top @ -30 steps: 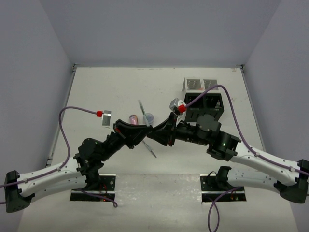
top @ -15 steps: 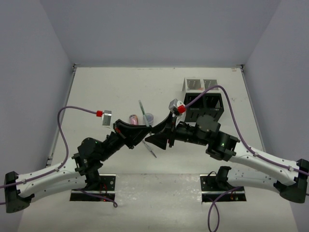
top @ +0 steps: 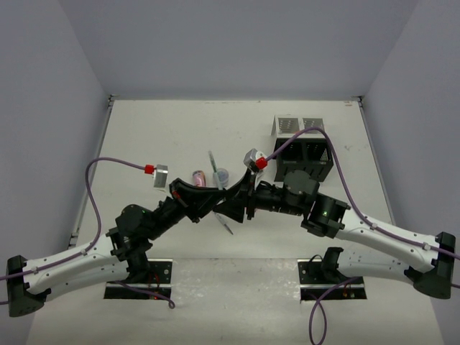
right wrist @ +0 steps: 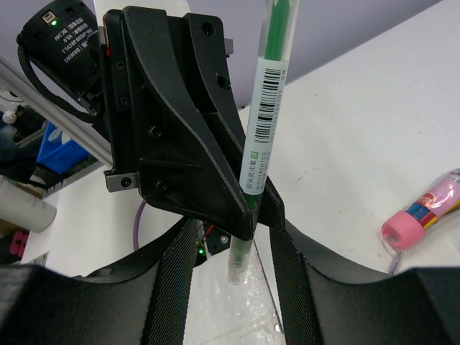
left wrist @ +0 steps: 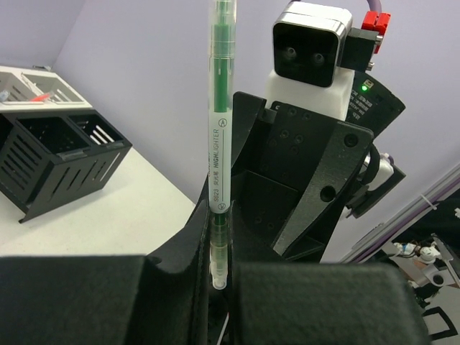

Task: Sort the stationery into containers
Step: Close the pen cap on the pen.

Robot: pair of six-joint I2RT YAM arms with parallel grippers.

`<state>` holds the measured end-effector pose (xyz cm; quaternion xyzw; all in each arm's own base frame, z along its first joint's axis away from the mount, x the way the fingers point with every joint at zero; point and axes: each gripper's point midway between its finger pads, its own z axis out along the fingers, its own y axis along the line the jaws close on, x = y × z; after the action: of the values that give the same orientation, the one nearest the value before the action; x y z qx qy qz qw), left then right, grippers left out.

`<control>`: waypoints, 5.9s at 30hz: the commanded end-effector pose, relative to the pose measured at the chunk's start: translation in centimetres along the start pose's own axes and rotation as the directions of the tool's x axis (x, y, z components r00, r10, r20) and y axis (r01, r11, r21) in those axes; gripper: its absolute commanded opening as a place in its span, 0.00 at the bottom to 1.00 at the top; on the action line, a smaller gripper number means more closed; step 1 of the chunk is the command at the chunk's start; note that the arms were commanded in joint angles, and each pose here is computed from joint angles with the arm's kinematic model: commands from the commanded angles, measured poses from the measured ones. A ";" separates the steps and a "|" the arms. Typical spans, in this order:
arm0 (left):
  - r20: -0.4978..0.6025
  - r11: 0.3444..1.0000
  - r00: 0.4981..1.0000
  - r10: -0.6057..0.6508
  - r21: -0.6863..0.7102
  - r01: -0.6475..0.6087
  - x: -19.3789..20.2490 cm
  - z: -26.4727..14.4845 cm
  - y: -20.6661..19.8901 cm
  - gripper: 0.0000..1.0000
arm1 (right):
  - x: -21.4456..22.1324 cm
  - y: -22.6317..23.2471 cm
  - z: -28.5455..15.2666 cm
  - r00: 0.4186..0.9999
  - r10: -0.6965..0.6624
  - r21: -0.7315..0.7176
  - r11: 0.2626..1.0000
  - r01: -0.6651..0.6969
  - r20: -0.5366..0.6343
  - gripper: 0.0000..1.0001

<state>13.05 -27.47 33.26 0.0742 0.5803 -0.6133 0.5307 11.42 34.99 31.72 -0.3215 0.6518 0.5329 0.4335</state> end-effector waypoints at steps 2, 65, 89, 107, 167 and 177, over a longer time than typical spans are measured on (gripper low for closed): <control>-0.072 0.998 0.997 0.035 0.062 -0.030 1.1 -0.2 -1.3 0.00 | -2.3 0.1 0.4 0.996 -0.030 0.007 1.000 0.030 0.089 0.40; -0.036 0.996 0.996 0.084 0.034 -0.083 0.4 -1.0 -0.5 0.00 | 2.5 -0.1 -1.1 0.999 -0.015 -0.024 1.000 0.014 -0.045 0.46; -0.044 0.997 0.997 0.068 0.037 -0.066 1.0 -1.1 -0.2 0.00 | 0.9 0.7 -0.9 1.000 -0.007 -0.053 0.999 0.007 0.002 0.31; -0.050 0.998 0.997 0.061 0.023 -0.060 1.1 -1.0 -0.1 0.00 | 0.4 0.6 -1.2 0.999 -0.001 -0.041 0.999 0.002 0.033 0.00; -0.283 0.996 0.955 0.088 0.006 -0.090 5.9 -0.4 1.1 0.00 | -8.0 0.5 -1.6 0.977 -0.125 0.070 0.991 0.115 0.171 0.00; -0.419 0.997 0.907 -0.037 -0.080 0.004 12.0 -1.9 4.2 0.00 | -14.5 1.2 -2.2 0.938 -0.201 0.088 0.979 0.183 0.281 0.00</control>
<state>15.02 -28.10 33.91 0.0722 0.5755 -0.5851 0.5667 10.17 32.51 26.78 -0.3819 0.7301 0.4572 0.3347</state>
